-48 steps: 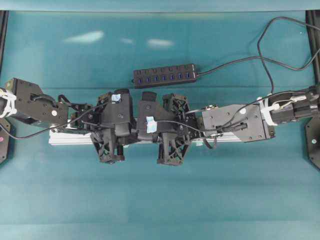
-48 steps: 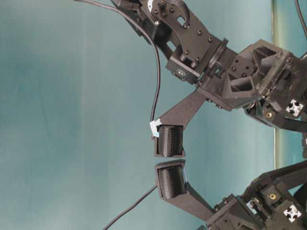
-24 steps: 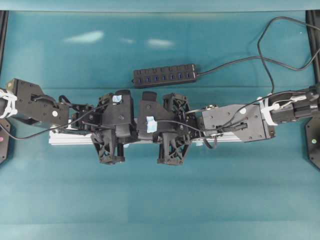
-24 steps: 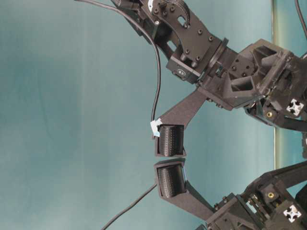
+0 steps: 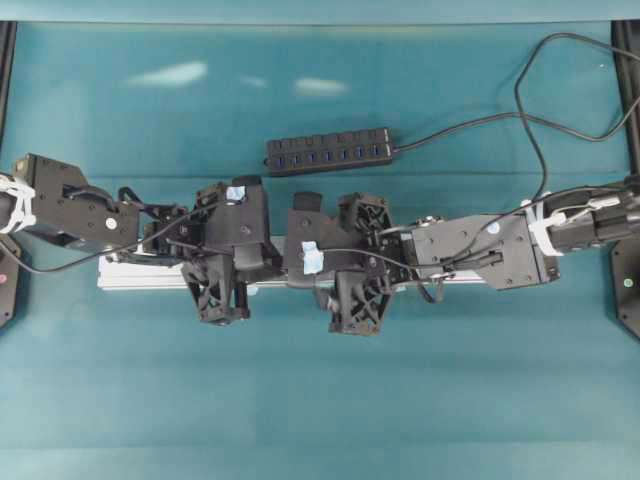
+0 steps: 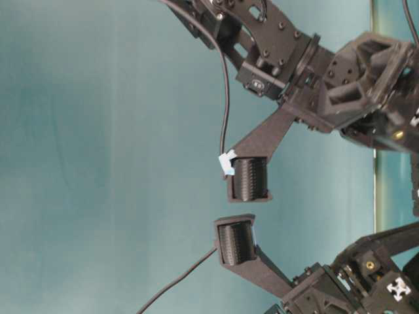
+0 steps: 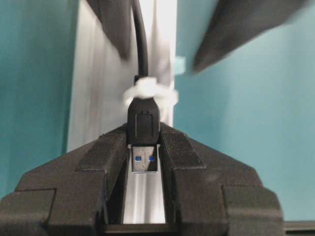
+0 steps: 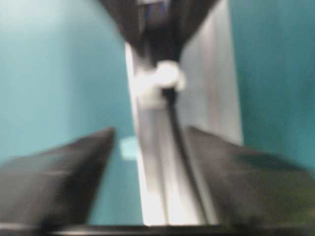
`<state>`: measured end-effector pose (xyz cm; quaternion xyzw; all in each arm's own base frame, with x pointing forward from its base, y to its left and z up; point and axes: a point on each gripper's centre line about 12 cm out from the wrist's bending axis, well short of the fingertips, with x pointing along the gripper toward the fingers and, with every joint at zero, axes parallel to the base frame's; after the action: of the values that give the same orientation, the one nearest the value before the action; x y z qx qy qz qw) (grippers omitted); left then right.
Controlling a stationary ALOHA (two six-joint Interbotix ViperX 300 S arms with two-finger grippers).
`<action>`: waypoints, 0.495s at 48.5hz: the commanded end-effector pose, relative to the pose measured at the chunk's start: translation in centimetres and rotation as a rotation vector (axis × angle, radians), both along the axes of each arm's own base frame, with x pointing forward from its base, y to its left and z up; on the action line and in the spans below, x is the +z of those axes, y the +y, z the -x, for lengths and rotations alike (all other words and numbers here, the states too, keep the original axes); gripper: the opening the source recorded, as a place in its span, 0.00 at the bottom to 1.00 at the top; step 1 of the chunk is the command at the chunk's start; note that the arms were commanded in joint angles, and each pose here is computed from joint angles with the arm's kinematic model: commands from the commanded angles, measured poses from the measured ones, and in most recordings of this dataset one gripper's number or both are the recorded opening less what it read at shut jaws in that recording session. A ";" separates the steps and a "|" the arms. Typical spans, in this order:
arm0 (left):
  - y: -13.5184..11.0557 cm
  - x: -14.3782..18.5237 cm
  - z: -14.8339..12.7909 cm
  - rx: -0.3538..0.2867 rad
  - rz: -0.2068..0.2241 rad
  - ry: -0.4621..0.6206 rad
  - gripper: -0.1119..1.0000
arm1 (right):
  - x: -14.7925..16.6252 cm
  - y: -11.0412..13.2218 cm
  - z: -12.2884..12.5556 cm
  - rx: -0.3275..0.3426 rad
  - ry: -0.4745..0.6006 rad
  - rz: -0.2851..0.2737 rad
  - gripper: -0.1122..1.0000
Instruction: Pass the USB cable through three rings with both arms.
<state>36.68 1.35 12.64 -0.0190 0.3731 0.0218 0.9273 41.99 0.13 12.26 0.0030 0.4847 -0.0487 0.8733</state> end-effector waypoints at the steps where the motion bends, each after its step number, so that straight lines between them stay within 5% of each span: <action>1: -0.2 1.3 -0.2 -0.007 -0.003 -0.023 0.28 | 1.0 -0.1 0.0 -0.007 -0.009 0.003 0.59; 7: -0.4 1.5 0.1 -0.012 -0.003 -0.003 0.28 | 1.1 -0.3 0.0 -0.008 -0.007 0.010 0.89; 24: -0.8 3.0 0.8 -0.026 -0.006 0.023 0.28 | 1.6 -0.8 -0.1 -0.015 -0.023 0.011 0.85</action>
<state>35.55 0.72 14.06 -0.0144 0.4016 0.0142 0.9156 41.69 -0.64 12.41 0.0023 0.4938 -0.0593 0.8675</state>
